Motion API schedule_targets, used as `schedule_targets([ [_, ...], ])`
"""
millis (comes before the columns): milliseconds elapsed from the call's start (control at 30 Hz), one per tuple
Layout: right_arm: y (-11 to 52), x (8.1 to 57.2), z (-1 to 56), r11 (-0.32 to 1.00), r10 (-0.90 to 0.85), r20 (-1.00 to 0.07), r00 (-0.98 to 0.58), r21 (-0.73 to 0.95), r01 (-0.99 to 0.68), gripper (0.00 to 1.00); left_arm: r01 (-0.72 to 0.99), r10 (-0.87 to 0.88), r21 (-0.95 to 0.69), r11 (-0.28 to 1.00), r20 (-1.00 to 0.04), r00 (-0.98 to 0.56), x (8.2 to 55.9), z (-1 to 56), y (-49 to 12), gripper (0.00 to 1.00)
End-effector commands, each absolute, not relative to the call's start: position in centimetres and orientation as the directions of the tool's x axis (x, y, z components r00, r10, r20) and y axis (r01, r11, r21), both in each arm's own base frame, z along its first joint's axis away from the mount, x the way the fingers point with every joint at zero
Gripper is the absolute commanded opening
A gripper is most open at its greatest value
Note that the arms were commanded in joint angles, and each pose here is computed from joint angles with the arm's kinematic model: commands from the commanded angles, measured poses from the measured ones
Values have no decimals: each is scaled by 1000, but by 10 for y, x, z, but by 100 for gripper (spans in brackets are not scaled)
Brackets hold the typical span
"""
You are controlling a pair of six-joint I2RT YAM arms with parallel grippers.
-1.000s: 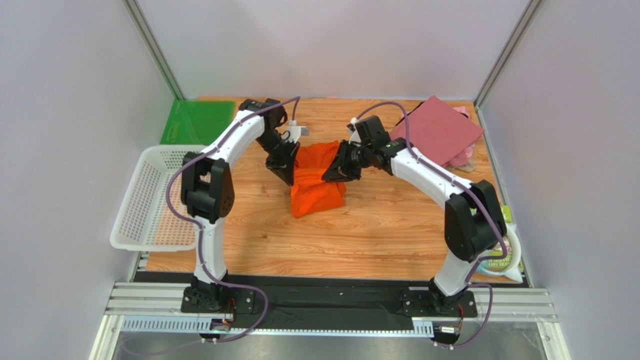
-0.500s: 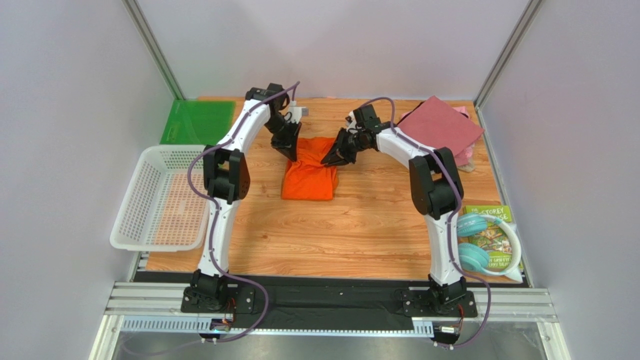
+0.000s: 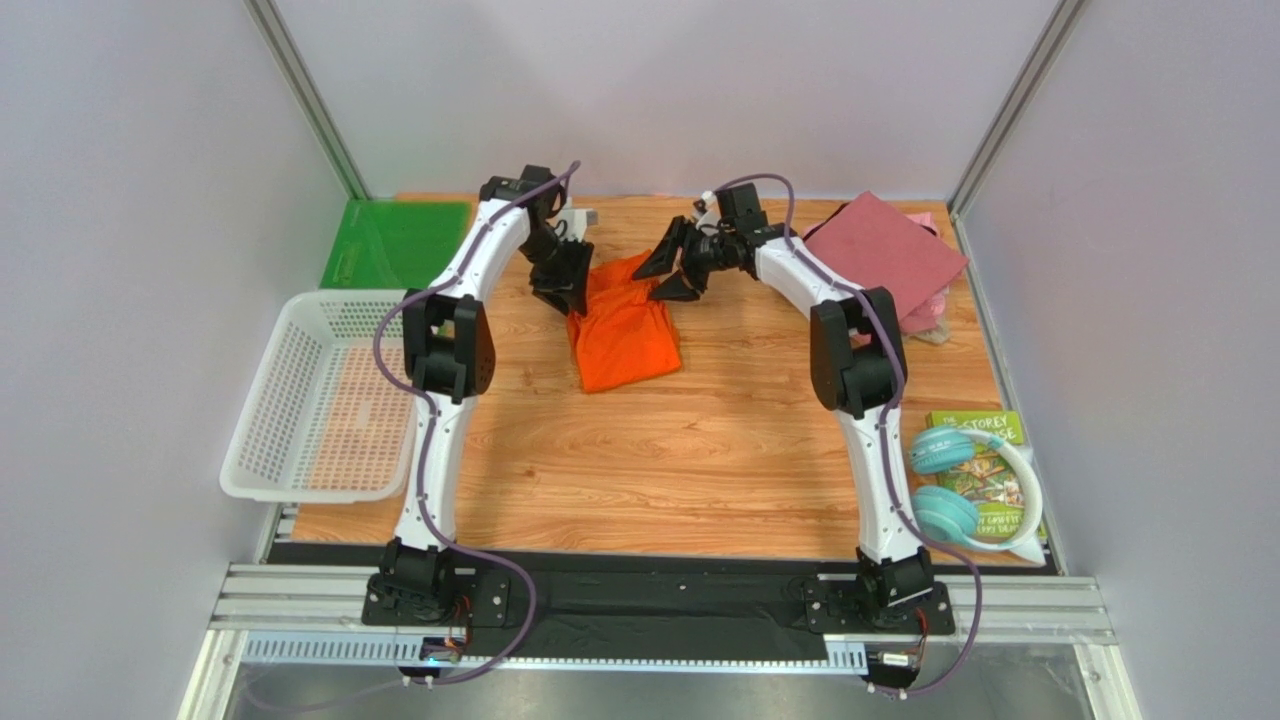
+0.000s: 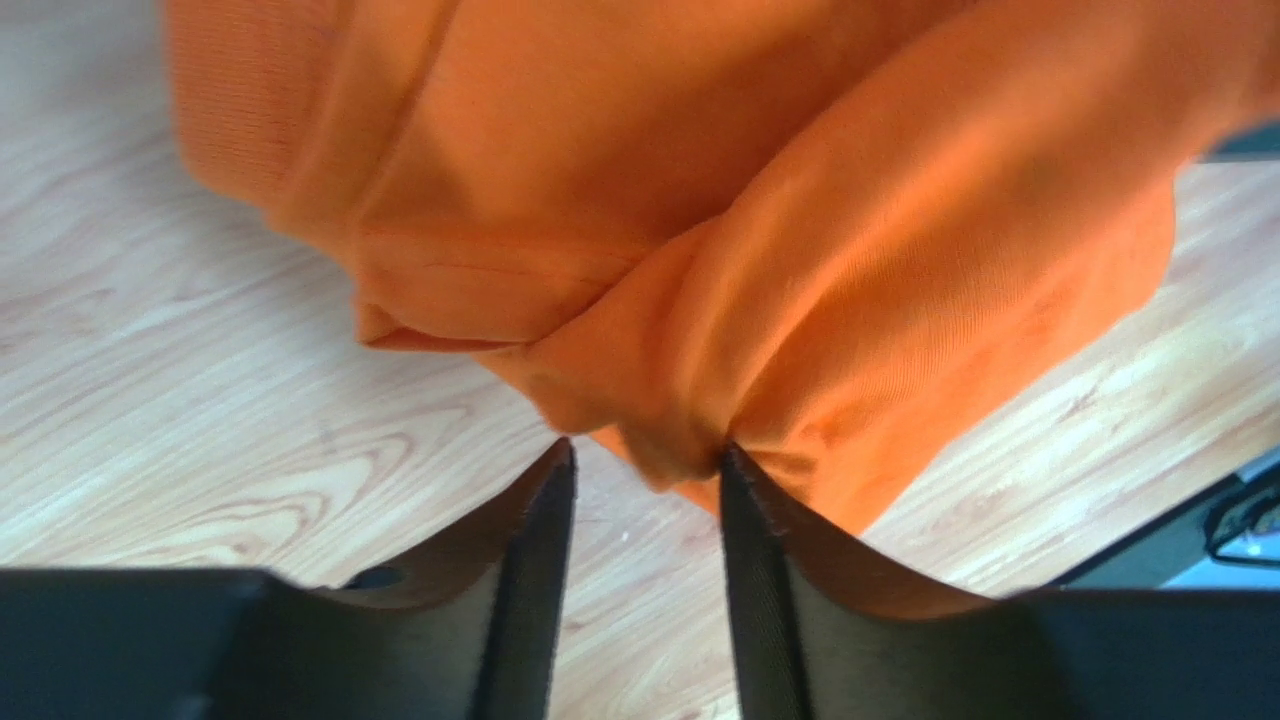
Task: Fold and stack the t-shirts
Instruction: Fold the tshirt
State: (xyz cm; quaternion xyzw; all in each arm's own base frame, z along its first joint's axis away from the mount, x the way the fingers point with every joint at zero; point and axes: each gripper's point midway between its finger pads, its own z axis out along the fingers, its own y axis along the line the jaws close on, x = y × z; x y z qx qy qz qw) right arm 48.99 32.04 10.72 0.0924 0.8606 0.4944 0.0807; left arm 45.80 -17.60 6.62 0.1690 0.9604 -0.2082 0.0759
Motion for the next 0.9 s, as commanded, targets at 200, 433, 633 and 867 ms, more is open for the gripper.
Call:
schedule_targets([
  [200, 296, 503, 129, 574, 190, -210, -959, 817, -65, 75, 336, 192, -240, 911, -474, -859, 499, 156, -137, 73],
  [433, 307, 454, 182, 539, 49, -371, -927, 791, -288, 74, 278, 45, -317, 907, -583, -811, 491, 229, -97, 79],
  [633, 355, 442, 191, 363, -49, -318, -947, 878, -313, 74, 303, -36, -498, 813, -562, -826, 466, 255, -110, 82],
  [867, 377, 468, 150, 279, -49, -184, -982, 941, -190, 74, 404, 30, -531, 745, -578, -815, 435, 267, -119, 82],
])
